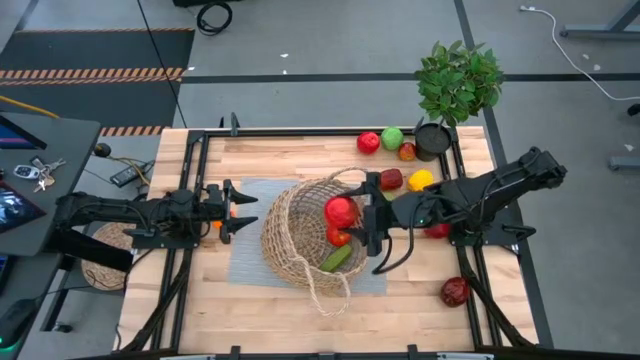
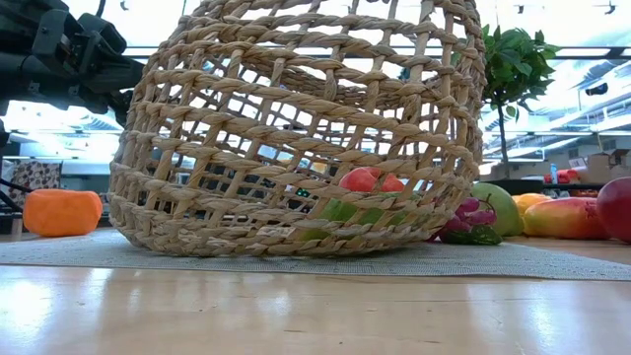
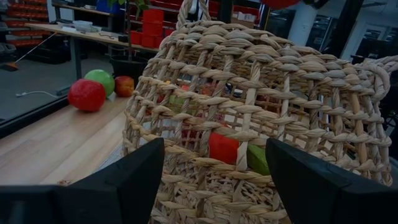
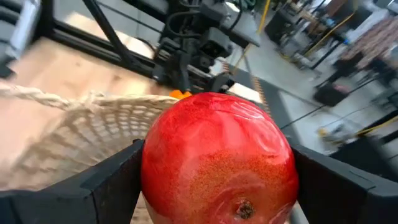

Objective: Build produce basket
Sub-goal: Put the apple into the basket

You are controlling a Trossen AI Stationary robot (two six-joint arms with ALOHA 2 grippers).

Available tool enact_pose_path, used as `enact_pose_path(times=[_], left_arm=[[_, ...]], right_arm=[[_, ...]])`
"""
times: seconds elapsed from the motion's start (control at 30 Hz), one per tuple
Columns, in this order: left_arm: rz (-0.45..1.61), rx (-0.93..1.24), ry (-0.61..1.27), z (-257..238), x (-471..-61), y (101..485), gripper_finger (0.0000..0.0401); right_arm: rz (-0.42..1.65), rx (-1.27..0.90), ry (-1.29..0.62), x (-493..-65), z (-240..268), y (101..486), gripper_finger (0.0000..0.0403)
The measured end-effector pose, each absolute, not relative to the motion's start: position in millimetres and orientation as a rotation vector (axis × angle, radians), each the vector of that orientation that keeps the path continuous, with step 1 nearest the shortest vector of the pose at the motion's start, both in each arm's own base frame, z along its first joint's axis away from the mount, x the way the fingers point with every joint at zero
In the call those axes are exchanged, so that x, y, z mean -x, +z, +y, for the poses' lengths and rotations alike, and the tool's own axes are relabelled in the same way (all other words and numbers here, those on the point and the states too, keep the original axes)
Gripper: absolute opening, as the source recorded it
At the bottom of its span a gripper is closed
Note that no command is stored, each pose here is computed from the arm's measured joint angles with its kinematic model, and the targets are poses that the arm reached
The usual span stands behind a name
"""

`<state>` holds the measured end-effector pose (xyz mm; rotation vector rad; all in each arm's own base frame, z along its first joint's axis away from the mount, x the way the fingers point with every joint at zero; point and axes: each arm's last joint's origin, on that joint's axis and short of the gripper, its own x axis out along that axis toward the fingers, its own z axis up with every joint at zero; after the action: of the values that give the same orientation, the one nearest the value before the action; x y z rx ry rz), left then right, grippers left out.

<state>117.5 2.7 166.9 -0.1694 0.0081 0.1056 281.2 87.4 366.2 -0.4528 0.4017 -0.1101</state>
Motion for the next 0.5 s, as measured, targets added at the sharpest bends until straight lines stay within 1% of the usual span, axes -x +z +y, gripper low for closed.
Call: enact_pose_path(times=[0.17, 0.3, 0.5], left_arm=[[0.009, 0.170, 0.105, 3, -118, 167, 0.0286], [0.008, 0.170, 0.106, 3, -118, 167, 0.0286], [0.008, 0.170, 0.106, 3, -118, 167, 0.0286]], right_arm=[[0.399, 0.588, -0.135, -282, 93, 366, 0.0360], [0.417, 0.711, -0.108, -286, 94, 363, 0.0360], [0.480, 1.025, -0.042, -291, 96, 354, 0.0360]])
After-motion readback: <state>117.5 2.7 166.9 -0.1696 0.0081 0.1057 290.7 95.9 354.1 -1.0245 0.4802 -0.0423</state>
